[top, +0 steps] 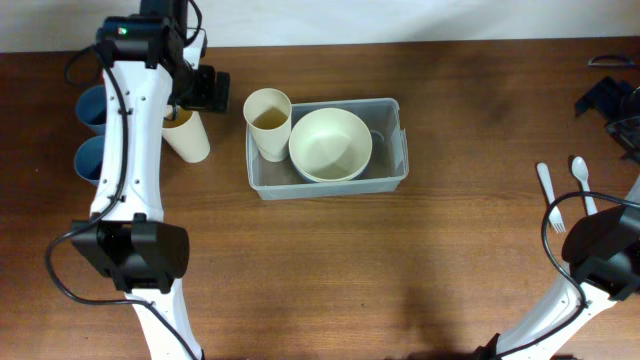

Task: Pack container
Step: 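Move the left gripper back to the second cream cup and grasp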

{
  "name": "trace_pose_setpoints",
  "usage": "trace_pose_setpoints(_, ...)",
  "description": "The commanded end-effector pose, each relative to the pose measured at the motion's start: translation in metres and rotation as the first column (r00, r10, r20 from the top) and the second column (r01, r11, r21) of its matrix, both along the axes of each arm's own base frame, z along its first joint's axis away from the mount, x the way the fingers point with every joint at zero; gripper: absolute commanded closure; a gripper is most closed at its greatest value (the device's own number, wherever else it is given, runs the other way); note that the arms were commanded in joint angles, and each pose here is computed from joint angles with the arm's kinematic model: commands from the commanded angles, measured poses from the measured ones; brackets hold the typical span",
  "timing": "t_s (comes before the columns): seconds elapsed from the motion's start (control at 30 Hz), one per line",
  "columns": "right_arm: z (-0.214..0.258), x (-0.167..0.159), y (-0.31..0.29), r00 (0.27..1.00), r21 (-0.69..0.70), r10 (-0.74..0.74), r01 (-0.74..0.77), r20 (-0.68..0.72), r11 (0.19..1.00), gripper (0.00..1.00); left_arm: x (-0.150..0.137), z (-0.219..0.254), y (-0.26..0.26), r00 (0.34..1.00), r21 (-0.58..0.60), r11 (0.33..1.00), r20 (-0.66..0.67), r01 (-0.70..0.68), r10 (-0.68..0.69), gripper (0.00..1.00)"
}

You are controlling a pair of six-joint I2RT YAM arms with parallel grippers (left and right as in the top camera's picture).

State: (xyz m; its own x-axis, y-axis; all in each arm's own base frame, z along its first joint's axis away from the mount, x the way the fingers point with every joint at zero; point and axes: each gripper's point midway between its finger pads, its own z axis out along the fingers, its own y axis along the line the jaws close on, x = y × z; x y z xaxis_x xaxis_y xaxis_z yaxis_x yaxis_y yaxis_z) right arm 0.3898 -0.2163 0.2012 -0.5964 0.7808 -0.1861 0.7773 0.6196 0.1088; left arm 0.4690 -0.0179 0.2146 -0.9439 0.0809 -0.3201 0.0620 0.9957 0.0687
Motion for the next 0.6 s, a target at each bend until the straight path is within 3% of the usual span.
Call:
trace_pose_setpoints(0.0,-0.002,0.0,0.0,1.0,0.0,-0.007,0.007,-0.005,1.0,0.01,0.002,-0.008,0.013,1.0,0.016,1.0,-0.004,-0.009,0.009,0.0)
trace_pose_setpoints(0.27,-0.002,0.0,0.0,1.0,0.0,-0.007,0.007,-0.006,1.0,0.01,0.001,-0.024,0.041,0.997,0.003,0.998,-0.036,-0.063,0.063,0.05)
trace_pose_setpoints(0.57,-0.002,0.0,0.0,1.0,0.0,-0.007,0.007,-0.005,1.0,0.01,0.003,-0.037,0.029,0.998,-0.042,0.999,-0.047,0.029,-0.031,0.05)
